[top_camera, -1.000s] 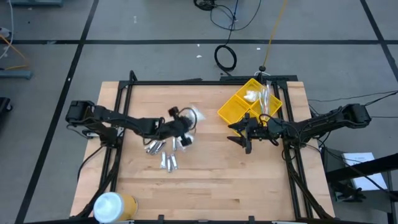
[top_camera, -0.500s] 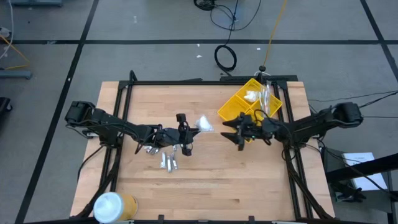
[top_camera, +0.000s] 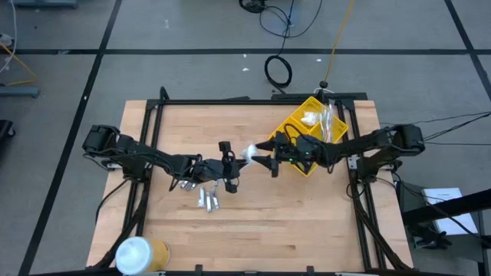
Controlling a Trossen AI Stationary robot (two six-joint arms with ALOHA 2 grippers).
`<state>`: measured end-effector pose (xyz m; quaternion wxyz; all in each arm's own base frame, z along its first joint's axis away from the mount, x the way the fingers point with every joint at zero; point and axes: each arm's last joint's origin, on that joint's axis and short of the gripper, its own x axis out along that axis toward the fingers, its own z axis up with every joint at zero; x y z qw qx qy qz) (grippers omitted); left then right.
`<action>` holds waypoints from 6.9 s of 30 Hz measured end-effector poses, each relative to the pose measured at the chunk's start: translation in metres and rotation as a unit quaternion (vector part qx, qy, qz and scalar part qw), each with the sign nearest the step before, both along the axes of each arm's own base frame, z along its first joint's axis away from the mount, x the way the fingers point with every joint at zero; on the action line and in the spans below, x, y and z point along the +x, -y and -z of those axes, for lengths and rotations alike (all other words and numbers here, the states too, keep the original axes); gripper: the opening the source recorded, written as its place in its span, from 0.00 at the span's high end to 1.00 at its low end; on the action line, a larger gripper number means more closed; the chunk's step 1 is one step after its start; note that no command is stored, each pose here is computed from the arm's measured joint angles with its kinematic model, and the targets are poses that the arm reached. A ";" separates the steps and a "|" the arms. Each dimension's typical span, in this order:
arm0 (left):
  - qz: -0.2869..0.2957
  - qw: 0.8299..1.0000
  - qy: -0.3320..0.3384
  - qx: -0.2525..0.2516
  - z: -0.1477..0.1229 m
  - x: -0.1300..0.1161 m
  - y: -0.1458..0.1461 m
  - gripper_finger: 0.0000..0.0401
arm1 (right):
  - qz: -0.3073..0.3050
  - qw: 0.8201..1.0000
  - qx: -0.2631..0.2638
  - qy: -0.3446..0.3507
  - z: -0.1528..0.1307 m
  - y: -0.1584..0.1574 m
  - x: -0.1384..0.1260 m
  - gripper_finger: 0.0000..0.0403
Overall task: Pick & Place Travel size toiletries
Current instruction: Put the cotton pack into the top left yellow bin
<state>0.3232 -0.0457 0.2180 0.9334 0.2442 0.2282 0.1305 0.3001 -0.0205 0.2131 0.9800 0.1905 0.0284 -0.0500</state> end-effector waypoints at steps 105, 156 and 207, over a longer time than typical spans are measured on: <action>-0.035 0.967 0.073 -0.243 -0.001 0.006 -0.031 0.19 | 0.376 0.841 -0.100 -0.375 0.002 0.135 -0.120 0.29; -0.232 0.912 -0.110 -0.319 0.040 -0.028 -0.032 0.19 | 0.123 0.987 -0.100 -0.034 -0.001 0.066 -0.130 0.48; -0.046 0.976 0.062 -0.205 -0.028 0.044 -0.033 0.90 | 0.021 0.993 -0.110 -0.023 0.029 -0.010 -0.093 0.48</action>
